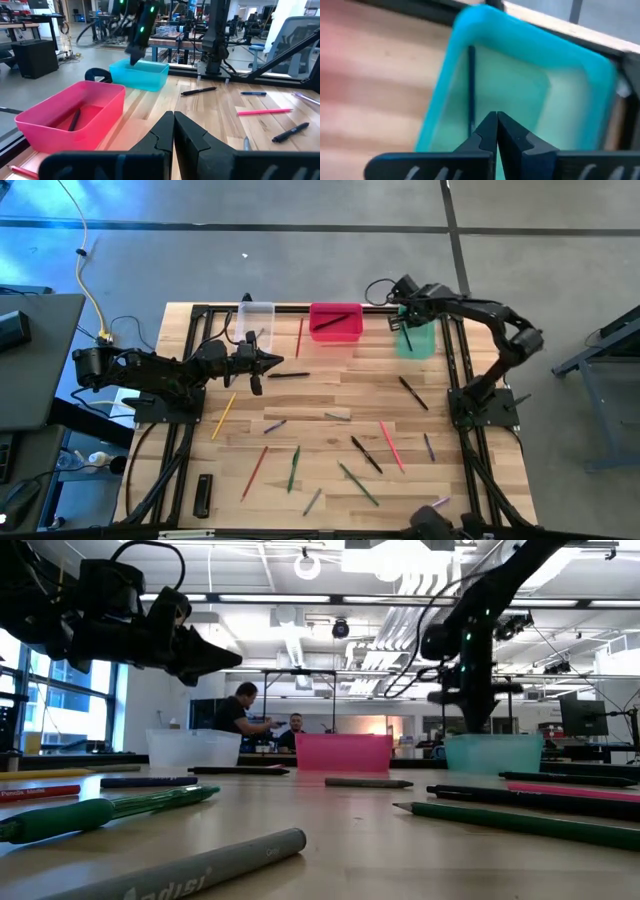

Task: Sort crayons/erasers/pens/pencils in bins
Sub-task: Put the black pen into the red bin

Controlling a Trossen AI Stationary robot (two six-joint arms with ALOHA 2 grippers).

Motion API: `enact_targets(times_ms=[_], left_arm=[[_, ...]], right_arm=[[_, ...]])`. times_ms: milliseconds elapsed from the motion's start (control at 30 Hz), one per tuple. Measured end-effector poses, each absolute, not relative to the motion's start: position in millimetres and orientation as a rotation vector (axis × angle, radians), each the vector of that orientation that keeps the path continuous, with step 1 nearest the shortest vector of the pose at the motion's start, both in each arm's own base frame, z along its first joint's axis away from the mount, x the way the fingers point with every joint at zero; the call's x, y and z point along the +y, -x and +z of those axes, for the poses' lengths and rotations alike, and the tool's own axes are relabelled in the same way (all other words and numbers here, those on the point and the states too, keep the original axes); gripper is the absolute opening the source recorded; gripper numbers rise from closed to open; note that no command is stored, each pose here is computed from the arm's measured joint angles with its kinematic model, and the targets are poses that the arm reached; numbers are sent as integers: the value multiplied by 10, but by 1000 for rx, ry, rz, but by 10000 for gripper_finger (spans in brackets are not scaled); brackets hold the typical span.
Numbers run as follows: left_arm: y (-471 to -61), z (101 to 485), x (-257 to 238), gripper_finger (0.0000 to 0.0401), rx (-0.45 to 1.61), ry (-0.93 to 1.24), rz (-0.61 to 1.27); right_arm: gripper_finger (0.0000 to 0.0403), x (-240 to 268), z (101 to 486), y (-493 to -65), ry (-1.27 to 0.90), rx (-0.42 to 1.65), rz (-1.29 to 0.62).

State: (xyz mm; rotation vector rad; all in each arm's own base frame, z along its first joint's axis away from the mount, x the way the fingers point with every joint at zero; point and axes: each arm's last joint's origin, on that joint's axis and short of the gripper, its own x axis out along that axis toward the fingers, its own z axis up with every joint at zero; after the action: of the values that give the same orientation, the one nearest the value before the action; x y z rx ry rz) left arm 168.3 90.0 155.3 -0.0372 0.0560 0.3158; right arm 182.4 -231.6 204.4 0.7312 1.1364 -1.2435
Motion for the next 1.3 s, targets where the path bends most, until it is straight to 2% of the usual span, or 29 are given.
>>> enact_targets(times_ms=[133,300,433,667,900,1300], left_arm=[[-1682,1545,900,0,64,40,316],[-1681,1541,901,0,67,42,317],[-1681,1541,901,0,67,42,317],[-1681,1541,901,0,67,41,317],[-1681,1540,901,0,69,42,317],[-1681,1539,902,0,69,42,321]], right_arm=[[2,-2016,2231,-1758,-797,1178,-1113],[2,-1553,2265,-1696,-885,1195,-953],[2,-1260,2261,-1650,-922,1189,-900],[2,-1112,1955,-1554,-909,1231,-1005],[2,-1209,1909,-1467,-858,1188,-1179],[2,-1274,1918,-1495,-825,1135,-1156]])
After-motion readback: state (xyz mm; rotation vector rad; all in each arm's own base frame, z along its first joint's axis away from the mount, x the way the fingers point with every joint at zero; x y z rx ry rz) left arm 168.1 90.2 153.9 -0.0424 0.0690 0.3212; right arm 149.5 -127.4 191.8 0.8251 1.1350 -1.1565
